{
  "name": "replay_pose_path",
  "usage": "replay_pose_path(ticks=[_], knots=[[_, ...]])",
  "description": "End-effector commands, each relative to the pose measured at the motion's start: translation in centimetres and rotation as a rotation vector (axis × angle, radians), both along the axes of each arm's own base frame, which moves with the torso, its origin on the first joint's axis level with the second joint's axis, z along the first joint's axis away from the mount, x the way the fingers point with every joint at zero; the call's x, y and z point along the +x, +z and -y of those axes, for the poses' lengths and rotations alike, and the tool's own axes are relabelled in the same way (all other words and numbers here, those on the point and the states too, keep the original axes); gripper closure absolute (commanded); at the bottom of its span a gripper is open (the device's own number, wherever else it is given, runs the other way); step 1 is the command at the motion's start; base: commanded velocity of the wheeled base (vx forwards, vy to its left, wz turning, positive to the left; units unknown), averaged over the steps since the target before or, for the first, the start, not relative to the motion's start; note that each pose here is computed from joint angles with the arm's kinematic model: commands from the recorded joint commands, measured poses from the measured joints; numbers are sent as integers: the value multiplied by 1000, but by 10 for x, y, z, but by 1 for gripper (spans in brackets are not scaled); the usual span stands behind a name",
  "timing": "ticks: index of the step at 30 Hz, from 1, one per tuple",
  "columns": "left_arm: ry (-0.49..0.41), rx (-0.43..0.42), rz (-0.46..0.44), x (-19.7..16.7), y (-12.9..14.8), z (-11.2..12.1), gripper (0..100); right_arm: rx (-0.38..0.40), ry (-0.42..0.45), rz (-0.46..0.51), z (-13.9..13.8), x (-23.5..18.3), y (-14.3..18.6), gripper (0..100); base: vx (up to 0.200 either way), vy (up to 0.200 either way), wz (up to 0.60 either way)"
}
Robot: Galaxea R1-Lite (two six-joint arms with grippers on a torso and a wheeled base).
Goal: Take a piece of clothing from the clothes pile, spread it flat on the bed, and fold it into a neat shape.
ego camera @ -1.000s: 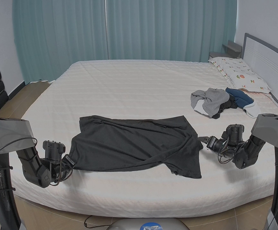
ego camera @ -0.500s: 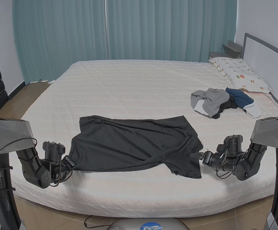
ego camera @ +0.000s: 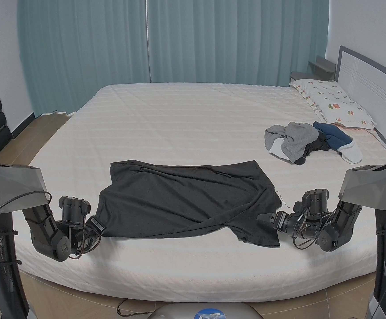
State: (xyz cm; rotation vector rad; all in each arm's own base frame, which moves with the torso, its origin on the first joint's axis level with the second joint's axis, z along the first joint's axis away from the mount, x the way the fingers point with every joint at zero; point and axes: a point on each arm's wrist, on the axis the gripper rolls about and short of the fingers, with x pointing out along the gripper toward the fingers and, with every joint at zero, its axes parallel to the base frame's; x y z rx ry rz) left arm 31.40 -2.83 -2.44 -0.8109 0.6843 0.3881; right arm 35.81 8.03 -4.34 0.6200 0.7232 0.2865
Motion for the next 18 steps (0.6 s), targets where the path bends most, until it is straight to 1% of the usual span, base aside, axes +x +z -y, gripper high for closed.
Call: replay_pose_path(ticks=[1, 4, 9, 12, 14, 16, 17, 18], knots=[[-1, 0, -3, 0, -1, 1, 100, -8, 7, -2, -5, 0, -2, 100, 0, 0, 0], [0, 1, -7, 0, -2, 0, 100, -23, -7, -10, -5, -2, -3, 100, 0, 0, 0], [-2, 3, -12, -1, -4, 0, 100, -31, -47, -32, 11, -8, 0, 100, 0, 0, 0], [-4, 7, -8, -1, -2, 0, 100, -35, -59, -68, 24, -29, 7, 100, 0, 0, 0], [-6, 11, -5, -1, -1, 0, 100, -31, -55, -78, 28, -40, 14, 100, 0, 0, 0], [-11, 20, -26, -8, -2, 1, 100, -30, -55, -93, 31, -52, 21, 100, 0, 0, 0], [-11, 20, -26, -8, -2, 1, 100, -30, -55, -93, 31, -52, 21, 100, 0, 0, 0], [-17, 25, -30, -12, -1, 1, 100, -30, -55, -103, 33, -61, 25, 100, 0, 0, 0]])
